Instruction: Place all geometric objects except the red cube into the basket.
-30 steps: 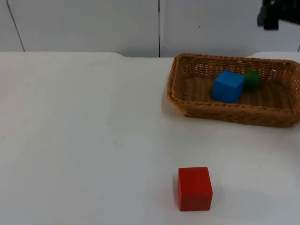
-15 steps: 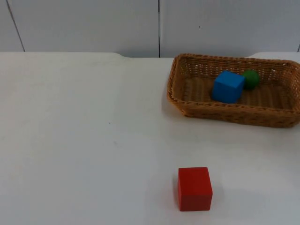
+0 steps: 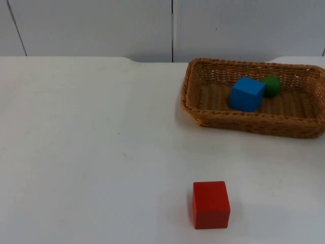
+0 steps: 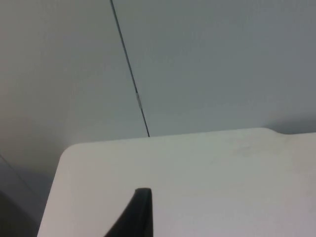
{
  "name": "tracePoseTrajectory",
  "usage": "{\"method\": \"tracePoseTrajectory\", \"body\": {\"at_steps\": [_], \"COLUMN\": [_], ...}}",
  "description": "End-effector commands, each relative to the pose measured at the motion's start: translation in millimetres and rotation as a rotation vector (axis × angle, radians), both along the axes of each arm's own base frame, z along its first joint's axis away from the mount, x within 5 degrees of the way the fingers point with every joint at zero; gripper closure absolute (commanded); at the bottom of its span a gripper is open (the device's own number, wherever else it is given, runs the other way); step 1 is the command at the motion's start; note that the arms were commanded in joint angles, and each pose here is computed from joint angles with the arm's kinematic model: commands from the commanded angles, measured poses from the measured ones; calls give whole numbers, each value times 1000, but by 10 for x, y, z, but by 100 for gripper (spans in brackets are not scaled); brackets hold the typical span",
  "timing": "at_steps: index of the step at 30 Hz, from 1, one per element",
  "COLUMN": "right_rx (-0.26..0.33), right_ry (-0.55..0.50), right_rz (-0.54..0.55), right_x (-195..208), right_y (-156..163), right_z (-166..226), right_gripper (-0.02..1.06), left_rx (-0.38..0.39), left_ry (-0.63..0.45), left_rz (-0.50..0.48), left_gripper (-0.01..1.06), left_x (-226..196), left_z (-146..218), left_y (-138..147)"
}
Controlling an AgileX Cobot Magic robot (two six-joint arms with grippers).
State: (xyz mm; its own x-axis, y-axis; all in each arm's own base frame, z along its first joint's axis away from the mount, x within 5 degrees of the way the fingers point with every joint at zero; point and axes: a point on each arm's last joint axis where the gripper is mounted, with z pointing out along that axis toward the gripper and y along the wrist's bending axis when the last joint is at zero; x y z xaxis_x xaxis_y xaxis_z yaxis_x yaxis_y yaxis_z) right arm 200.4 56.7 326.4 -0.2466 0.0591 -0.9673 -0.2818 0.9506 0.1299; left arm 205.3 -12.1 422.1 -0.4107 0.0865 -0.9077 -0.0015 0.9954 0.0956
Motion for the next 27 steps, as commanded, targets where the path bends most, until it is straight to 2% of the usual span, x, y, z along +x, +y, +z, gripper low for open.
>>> {"method": "tracePoseTrajectory", "body": {"at_steps": [1,2,3,5,6,10,11,12,14,18,19,20,21,22,23,26,27], "right_rx": [51,51,-2,-156,-174,-166,-145,-95,-78,-123,-175,-299,-312,-277,-277,-227,-227], "right_ry": [1,1,-21,-59,-52,1,28,60,75,138,196,275,318,313,313,204,204], "right_rz": [-101,-101,-120,-107,-121,-132,-133,-145,-148,-197,-229,-202,-174,-143,-143,-122,-122], "right_x": [16,16,17,20,36,99,124,141,144,155,151,143,127,114,114,60,60], "right_y": [-83,-83,-108,-129,-142,-135,-125,-119,-116,-165,-205,-221,-204,-169,-169,-150,-150], "right_z": [6,6,14,2,-22,-107,-145,-176,-190,-255,-309,-380,-407,-394,-394,-211,-211], "right_gripper": [0,0,1,3,4,4,4,4,4,4,4,4,4,4,4,4,4], "left_rx": [-8,-8,-8,-8,-8,-8,-8,-8,-8,-3,-3,-3,-3,-3,-3,-3,-3], "left_ry": [11,11,9,7,7,7,7,7,7,10,10,10,8,6,6,6,6], "left_rz": [0,0,0,-1,-1,-1,-1,-1,-1,-2,-2,-2,-3,-3,-3,-3,-3], "left_gripper": [0,0,0,0,0,0,0,0,0,0,0,0,0,0,0,0,0], "left_x": [-12,-12,-18,-16,-16,-16,-16,-16,-16,-17,-17,-17,-16,-16,-16,-16,-16], "left_z": [-20,-20,-16,-15,-15,-15,-15,-15,-15,-17,-17,-17,-15,-14,-14,-14,-14], "left_y": [1,1,1,1,1,1,1,1,1,1,1,1,1,1,1,1,1]}}
